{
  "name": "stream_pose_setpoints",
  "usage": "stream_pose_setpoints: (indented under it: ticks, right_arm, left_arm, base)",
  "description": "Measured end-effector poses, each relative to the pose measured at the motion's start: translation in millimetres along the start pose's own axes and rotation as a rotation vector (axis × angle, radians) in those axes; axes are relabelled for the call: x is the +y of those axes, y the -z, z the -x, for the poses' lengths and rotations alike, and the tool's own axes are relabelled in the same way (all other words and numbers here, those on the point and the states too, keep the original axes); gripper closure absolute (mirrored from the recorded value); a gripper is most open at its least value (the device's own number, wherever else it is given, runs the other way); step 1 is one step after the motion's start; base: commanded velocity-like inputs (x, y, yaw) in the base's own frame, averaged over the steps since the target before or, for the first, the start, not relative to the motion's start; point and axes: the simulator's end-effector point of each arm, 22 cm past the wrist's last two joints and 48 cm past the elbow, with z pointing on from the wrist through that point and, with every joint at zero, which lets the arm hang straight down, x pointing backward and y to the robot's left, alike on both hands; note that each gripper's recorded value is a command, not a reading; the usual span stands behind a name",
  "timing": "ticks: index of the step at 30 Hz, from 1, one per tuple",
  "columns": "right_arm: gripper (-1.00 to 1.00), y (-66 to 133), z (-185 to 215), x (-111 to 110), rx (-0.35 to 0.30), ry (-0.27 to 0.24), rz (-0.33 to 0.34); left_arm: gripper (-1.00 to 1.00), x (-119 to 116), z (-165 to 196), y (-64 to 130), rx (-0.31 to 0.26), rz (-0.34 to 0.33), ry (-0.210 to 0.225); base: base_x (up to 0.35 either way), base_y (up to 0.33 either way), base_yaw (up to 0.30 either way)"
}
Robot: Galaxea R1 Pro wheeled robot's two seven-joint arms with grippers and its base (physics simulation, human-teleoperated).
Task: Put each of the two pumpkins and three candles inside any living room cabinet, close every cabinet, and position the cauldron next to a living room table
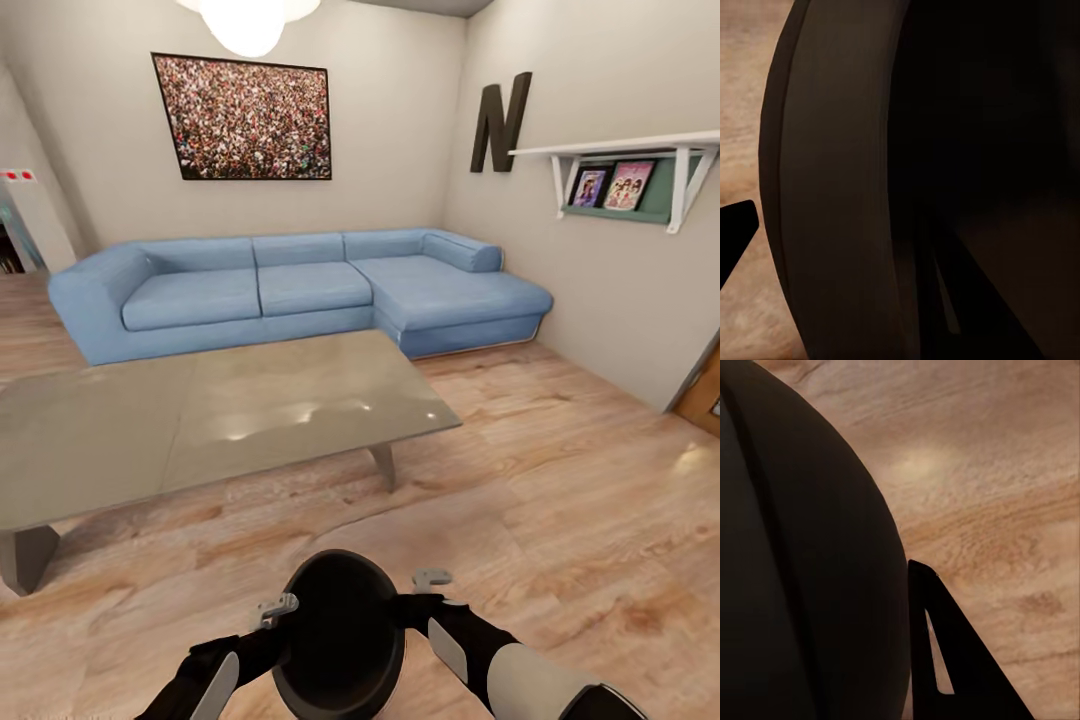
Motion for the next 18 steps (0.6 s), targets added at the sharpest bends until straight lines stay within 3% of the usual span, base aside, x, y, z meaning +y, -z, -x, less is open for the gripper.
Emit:
stream_pose_setpoints:
  ticks: [8, 18]
  right_arm:
    - [1.00, 0.0, 0.0, 0.0, 0.000, 0.000, 0.000]
    - [1.00, 0.2, 0.0, 0.0, 0.000, 0.001, 0.000]
  left_arm:
    - [1.00, 0.0, 0.2, 0.0, -0.001, 0.000, 0.000]
    - [1.00, 0.1, 0.3, 0.1, -0.001, 0.001, -0.001]
  base:
    - [0.189, 0.000, 0.262]
    - [0.192, 0.000, 0.016]
